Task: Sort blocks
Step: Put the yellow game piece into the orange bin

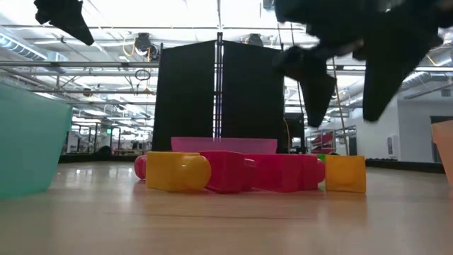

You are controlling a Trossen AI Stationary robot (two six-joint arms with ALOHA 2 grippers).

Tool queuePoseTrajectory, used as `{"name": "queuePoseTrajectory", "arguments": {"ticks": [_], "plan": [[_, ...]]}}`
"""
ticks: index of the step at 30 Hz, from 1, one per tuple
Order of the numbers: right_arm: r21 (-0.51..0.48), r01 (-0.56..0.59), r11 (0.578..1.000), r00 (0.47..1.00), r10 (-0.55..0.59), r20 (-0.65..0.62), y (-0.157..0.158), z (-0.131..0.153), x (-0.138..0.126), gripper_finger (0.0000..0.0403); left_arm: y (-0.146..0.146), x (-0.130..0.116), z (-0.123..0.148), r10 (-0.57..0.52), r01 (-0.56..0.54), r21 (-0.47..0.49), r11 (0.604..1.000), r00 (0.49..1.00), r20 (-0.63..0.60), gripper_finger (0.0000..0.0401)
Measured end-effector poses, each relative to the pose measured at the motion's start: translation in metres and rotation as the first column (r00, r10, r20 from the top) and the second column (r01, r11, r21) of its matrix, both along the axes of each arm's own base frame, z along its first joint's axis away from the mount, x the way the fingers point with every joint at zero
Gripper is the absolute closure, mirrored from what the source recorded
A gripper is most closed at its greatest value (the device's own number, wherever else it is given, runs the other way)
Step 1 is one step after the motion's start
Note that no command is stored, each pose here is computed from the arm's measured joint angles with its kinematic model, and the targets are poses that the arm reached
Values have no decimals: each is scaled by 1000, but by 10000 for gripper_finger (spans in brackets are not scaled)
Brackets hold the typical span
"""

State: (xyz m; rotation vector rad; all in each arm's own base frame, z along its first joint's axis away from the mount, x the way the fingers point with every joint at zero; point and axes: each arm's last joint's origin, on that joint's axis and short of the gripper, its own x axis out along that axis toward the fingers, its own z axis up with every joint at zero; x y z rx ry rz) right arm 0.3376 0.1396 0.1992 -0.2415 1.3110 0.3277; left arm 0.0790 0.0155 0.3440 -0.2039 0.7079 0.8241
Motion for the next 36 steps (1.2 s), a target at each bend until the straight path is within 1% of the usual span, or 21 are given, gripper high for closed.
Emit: {"name": "queuePoseTrajectory", "arguments": {"ticks": [6, 11, 15, 18, 22, 28, 30, 36], "plan": [[-36, -42, 998, 997, 40, -66, 2, -27, 6, 115, 0, 0, 0, -2, 2, -3, 1000, 1000, 0, 342], [-56, -43, 998, 992, 36, -123, 4, -48, 9, 125, 0, 0, 0, -2, 2, -3, 1000, 1000, 0, 342], [-44, 8, 999, 987, -15, -159, 3, -58, 11, 161, 0, 0, 0, -2, 2, -3, 1000, 1000, -1, 342], [-32, 42, 999, 984, -47, -172, 3, -59, 11, 209, 0, 0, 0, -2, 2, -3, 1000, 1000, -6, 342], [-27, 95, 995, 979, -99, -177, 2, -58, 11, 290, 0, -1, -1, -2, 2, -2, 1000, 1000, -18, 342], [-7, 208, 978, 961, -205, -183, 0, -53, 10, 290, 0, -1, -1, -2, 2, -2, 1000, 1000, -19, 342], [2, 241, 971, 954, -236, -182, 0, -47, 8, 290, 0, -1, -1, -2, 2, -2, 1000, 1000, -19, 342], [62, 350, 935, 928, -336, -163, 0, -6, -7, 290, 0, -1, -1, -2, 2, -2, 1000, 1000, -19, 342]]}}
